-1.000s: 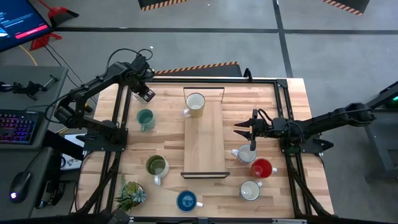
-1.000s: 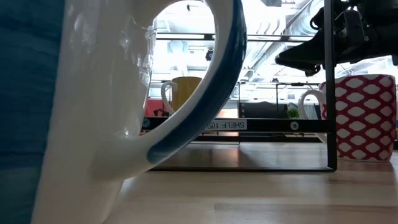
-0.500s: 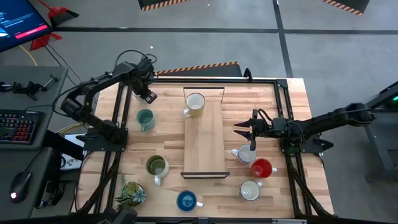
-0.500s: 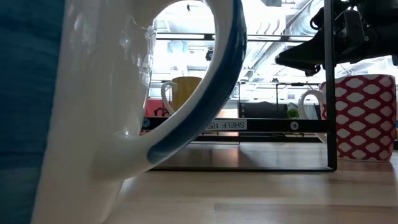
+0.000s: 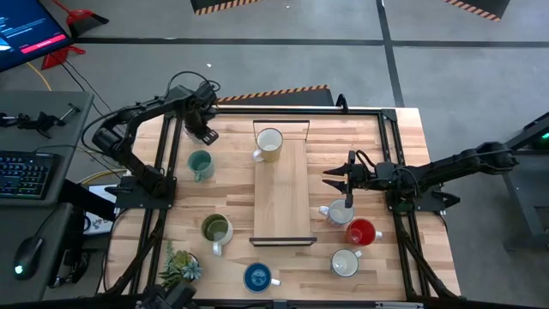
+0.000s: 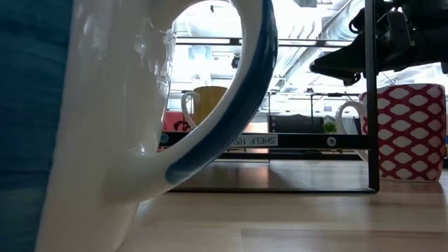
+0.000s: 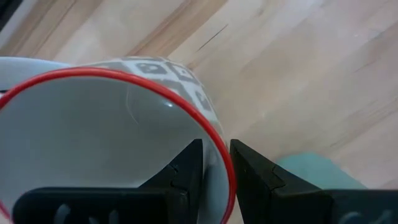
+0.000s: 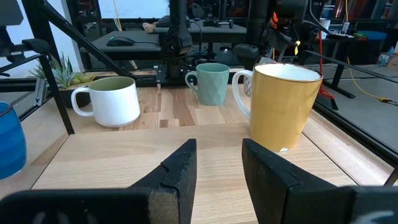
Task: Place coffee mugs
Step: Put the white and gray patterned mug on the shelf
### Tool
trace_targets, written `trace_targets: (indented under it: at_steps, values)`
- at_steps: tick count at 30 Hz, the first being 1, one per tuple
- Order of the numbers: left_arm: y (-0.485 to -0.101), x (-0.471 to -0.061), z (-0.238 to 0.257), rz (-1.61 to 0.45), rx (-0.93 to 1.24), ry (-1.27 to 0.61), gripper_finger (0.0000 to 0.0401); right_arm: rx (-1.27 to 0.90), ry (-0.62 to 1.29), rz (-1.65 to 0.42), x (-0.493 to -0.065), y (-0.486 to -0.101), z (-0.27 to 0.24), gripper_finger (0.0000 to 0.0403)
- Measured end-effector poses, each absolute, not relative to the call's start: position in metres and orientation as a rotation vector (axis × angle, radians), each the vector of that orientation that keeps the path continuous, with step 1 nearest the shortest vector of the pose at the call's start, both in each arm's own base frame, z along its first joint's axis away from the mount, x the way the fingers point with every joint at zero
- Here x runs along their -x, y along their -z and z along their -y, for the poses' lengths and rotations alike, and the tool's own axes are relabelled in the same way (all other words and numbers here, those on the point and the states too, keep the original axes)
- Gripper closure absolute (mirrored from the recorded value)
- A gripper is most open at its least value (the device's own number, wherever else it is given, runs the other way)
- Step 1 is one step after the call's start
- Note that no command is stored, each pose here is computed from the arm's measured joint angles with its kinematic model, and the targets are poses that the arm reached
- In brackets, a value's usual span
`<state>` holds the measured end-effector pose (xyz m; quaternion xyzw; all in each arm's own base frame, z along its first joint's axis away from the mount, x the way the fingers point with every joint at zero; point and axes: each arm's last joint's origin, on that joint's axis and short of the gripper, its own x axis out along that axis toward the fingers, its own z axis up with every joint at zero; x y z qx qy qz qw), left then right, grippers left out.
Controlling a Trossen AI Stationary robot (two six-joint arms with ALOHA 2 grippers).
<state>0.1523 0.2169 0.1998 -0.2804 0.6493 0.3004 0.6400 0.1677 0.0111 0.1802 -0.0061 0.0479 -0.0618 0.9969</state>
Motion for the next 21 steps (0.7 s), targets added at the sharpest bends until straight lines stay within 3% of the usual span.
trace_targets:
  at_steps: [5,10,21]
  values:
    - [-0.197,-0.153,-0.218,-1.499,0.615,-0.658,0.0338,0.012,0.124,-0.096,-0.168,-0.180,-0.011,0.0291]
    - [-0.198,-0.153,-0.218,-1.503,0.605,-0.649,0.0389,0.012,0.124,-0.096,-0.168,-0.180,-0.011,0.0291]
    - [-0.210,-0.154,-0.219,-1.526,0.613,-0.635,0.0393,0.013,0.124,-0.097,-0.168,-0.180,-0.011,0.0291]
